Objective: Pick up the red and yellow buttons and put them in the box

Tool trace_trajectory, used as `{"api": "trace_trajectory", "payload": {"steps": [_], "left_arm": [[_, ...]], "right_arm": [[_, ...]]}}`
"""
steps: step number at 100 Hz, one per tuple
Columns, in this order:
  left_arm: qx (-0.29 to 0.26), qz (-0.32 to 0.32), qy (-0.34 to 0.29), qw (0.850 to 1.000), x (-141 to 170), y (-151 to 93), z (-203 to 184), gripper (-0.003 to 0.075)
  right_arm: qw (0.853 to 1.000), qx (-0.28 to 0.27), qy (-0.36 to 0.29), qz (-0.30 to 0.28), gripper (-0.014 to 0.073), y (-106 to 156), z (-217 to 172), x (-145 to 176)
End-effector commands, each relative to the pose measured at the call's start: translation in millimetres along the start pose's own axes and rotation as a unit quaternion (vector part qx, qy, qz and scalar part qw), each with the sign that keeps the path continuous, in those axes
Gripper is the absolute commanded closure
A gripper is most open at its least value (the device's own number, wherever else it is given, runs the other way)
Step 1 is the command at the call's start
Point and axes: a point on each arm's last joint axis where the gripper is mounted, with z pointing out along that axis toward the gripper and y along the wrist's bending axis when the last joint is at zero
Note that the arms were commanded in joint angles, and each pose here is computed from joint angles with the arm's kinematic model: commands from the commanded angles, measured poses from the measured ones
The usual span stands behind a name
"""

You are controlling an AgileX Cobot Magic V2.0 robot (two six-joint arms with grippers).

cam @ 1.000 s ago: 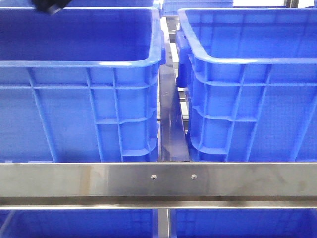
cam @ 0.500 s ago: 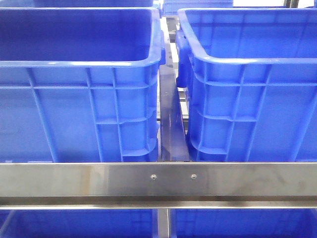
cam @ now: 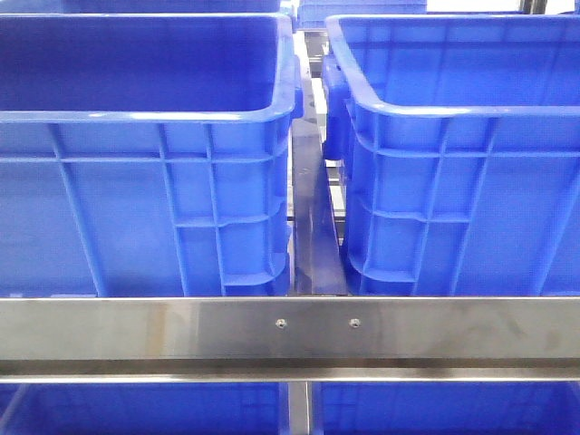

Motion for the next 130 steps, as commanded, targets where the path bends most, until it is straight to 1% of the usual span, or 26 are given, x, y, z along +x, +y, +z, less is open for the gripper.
{"api": "trace_trajectory", "payload": {"steps": [1, 7, 17, 31, 41, 62, 83, 118, 124, 127, 130], "left_arm": [[-0.002, -0.001, -0.065, 0.998, -14, 1, -22, 0.0739], [-0.002, -0.001, -0.065, 0.998, -14, 1, -22, 0.0739], [-0.002, -0.001, -0.065, 0.998, -14, 1, -22, 0.0739], [-0.002, -0.001, -0.064, 0.998, -14, 1, -22, 0.0739], [-0.002, -0.001, -0.064, 0.998, -14, 1, -22, 0.0739], [-0.002, -0.001, -0.064, 0.998, -14, 1, -22, 0.0739], [-0.002, -0.001, -0.064, 0.998, -14, 1, -22, 0.0739], [-0.002, -0.001, -0.064, 0.998, -14, 1, -22, 0.0739], [-0.002, -0.001, -0.064, 0.998, -14, 1, -22, 0.0739], [-0.002, -0.001, -0.064, 0.998, -14, 1, -22, 0.0739], [-0.003, -0.001, -0.064, 0.998, -14, 1, -22, 0.0739]], "right_arm": [[0.994, -0.081, -0.009, 0.070, -0.0004, 13, 7, -11], [0.988, -0.111, 0.007, 0.110, -0.0004, 15, 14, -10], [0.972, -0.162, 0.044, 0.163, -0.0004, 17, 30, -8], [0.949, -0.218, 0.083, 0.211, -0.0004, 16, 50, -9], [0.936, -0.238, 0.100, 0.238, -0.0004, 14, 62, -10], [0.926, -0.240, 0.130, 0.261, -0.0004, 13, 84, -3], [0.917, -0.244, 0.164, 0.270, -0.0004, 26, 104, 9], [0.900, -0.275, 0.196, 0.277, 0.0006, 43, 132, 18], [0.898, -0.278, 0.198, 0.277, 0.0033, 45, 134, 18], [0.898, -0.278, 0.199, 0.277, 0.0062, 45, 134, 19], [0.898, -0.278, 0.199, 0.277, 0.0110, 45, 134, 19]]}}
